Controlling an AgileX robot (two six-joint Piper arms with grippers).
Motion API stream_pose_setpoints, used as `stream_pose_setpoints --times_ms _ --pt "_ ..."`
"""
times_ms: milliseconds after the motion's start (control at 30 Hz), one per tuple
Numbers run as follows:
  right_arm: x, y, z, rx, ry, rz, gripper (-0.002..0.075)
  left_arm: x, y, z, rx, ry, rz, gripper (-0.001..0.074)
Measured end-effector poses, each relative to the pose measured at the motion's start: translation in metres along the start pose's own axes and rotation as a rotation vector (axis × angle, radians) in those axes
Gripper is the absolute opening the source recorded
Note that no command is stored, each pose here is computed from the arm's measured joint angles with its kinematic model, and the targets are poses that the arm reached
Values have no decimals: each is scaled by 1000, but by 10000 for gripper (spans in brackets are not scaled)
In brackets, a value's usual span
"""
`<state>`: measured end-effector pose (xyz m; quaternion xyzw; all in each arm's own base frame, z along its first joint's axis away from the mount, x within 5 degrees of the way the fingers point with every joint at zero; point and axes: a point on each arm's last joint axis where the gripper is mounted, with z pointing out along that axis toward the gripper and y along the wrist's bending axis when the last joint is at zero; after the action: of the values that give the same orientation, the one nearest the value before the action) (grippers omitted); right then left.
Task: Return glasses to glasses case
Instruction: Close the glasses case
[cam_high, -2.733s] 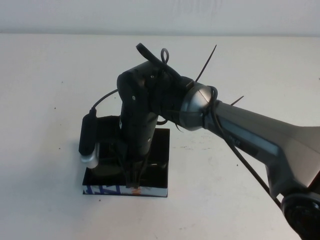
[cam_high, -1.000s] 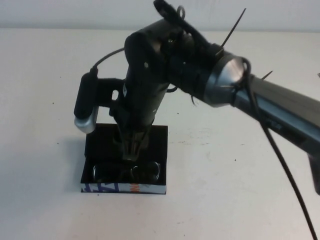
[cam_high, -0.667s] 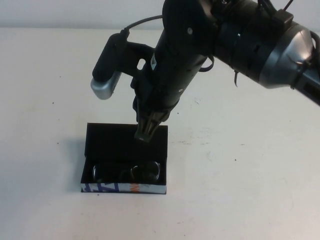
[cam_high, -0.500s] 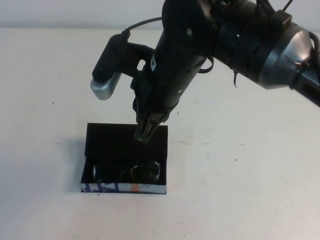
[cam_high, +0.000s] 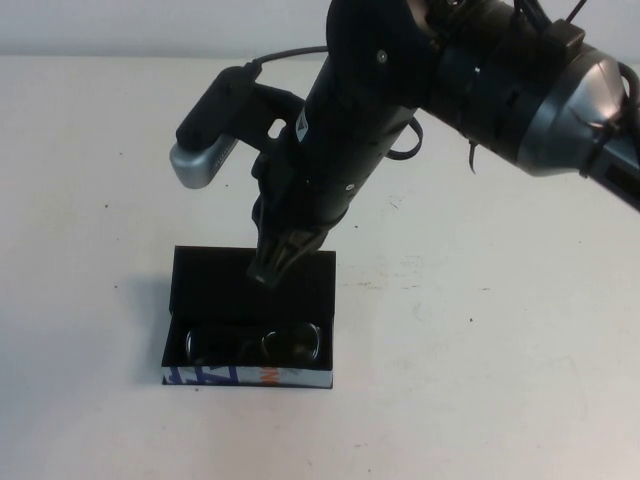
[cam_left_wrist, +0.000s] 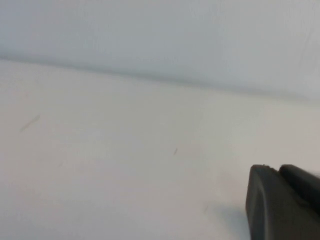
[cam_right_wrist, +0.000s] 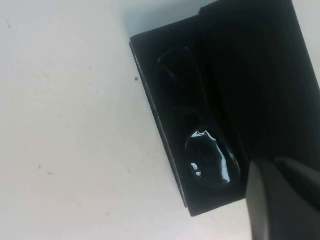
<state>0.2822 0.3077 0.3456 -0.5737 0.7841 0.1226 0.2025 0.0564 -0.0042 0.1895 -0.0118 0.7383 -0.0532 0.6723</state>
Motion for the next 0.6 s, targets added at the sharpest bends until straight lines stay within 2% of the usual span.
stream_pose_setpoints --times_ms 133,233,300,400,467,600 --pt "2 -4 -1 5 0 74 -11 -19 1 -2 20 -207 -302 -1" --pt "2 -5 -1 6 0 103 -11 -26 3 -4 26 -288 -381 -1" --pt "2 -5 -1 6 0 129 -11 -25 3 -4 32 -278 -427 -1" --pt "2 -5 1 4 3 186 -11 -17 -1 0 42 -129 -501 -1" --pt "3 -6 3 4 8 213 -11 -15 -5 3 48 2 -504 -1" --pt "3 -8 12 -2 25 238 -11 -26 -16 14 109 241 -408 -1"
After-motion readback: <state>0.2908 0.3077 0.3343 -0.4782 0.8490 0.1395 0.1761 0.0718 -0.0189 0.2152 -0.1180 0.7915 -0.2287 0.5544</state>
